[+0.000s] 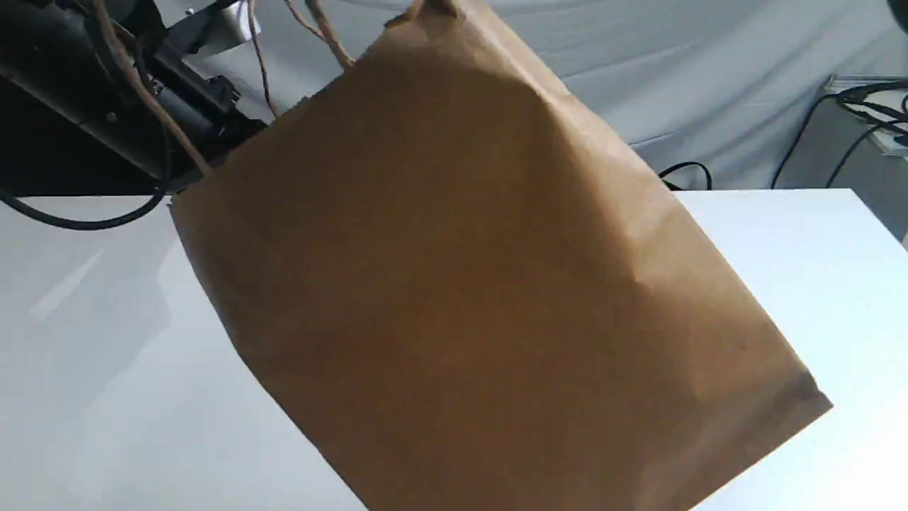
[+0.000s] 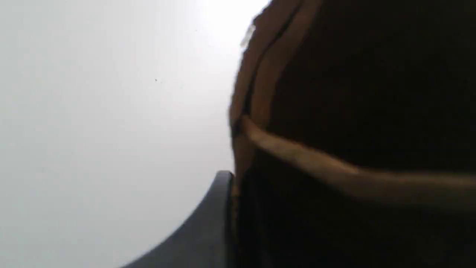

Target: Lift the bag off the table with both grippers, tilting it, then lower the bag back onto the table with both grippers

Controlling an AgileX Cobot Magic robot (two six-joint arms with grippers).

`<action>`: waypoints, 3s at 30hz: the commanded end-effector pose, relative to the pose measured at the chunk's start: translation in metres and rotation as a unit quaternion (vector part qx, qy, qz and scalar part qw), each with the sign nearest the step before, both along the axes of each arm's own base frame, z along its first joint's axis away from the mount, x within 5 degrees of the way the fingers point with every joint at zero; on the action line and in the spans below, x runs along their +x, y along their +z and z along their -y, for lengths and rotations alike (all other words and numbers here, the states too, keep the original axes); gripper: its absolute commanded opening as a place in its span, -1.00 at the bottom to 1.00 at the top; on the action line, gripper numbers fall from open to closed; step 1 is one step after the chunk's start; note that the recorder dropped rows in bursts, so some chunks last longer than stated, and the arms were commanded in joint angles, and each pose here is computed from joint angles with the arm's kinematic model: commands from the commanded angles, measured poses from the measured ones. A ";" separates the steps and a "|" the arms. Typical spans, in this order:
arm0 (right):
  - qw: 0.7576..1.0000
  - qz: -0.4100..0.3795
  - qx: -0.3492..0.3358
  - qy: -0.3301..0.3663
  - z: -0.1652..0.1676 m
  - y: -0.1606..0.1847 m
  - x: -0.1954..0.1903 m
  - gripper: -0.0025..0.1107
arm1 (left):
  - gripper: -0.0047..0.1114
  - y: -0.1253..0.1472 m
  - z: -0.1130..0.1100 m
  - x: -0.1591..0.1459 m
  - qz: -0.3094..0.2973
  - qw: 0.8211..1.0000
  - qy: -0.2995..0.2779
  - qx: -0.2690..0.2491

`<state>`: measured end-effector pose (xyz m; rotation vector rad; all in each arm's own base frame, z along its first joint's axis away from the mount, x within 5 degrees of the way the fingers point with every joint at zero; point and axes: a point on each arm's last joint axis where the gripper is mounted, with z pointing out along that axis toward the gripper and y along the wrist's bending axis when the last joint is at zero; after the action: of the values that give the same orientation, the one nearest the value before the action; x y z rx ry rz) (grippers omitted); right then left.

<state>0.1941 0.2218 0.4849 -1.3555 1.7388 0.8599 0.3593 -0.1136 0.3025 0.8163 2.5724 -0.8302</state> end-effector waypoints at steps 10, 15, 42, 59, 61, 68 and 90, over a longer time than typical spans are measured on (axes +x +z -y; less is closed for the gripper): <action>1.000 0.002 0.009 0.000 0.002 0.005 -0.003 -0.96 | -0.92 0.000 -0.001 0.001 0.008 1.000 -0.001 0.001; 1.000 0.018 -0.007 0.000 0.003 0.003 -0.001 -0.96 | -0.92 0.007 -0.004 0.004 0.028 0.999 -0.003 0.022; 0.958 -0.071 0.210 -0.181 0.042 -0.108 -0.031 -0.96 | -0.92 0.058 0.000 0.012 0.109 0.994 0.014 0.026; 0.941 -0.104 0.192 -0.258 0.049 -0.138 -0.023 -0.96 | -0.92 0.019 0.037 0.021 0.046 0.998 -0.005 0.043; 0.940 -0.113 0.176 -0.269 0.051 -0.152 -0.024 -0.96 | -0.92 0.019 0.037 0.021 0.044 0.998 -0.002 0.042; 0.940 -0.132 0.151 -0.275 0.054 -0.174 -0.028 -0.96 | -0.92 0.009 0.041 0.025 0.024 0.999 0.003 0.031; 0.941 -0.130 0.150 -0.275 0.054 -0.174 -0.027 -0.96 | 0.02 0.007 0.045 0.026 0.036 0.999 -0.028 0.014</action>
<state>0.1686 0.1681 0.3137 -0.5098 1.9475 0.9646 0.3869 -0.1561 0.3079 0.9039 2.5212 -0.7580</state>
